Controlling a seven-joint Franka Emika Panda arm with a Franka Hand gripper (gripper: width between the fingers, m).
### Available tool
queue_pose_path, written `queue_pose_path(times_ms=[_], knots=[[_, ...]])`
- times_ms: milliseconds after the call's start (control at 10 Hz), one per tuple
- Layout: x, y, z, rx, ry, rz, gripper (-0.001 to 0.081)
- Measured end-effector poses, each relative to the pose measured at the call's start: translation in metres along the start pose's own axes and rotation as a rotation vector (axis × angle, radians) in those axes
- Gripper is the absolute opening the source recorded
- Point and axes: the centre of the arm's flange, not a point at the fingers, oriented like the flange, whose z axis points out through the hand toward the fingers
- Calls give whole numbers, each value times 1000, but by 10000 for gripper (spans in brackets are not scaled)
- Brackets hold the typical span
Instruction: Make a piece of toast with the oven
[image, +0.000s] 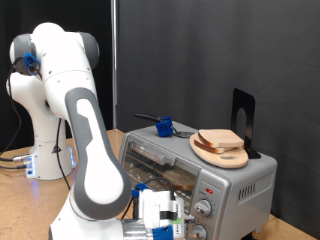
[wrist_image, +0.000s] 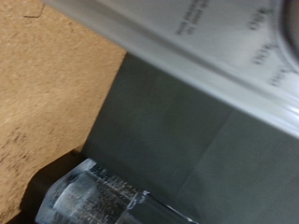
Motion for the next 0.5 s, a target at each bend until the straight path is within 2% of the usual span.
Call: queue_pose_path(times_ms=[100, 200, 500], knots=[[-4, -6, -12, 13, -35, 50, 715], [-7, -12, -25, 15, -68, 88, 788], [-19, -29, -66, -16, -119, 144, 800]])
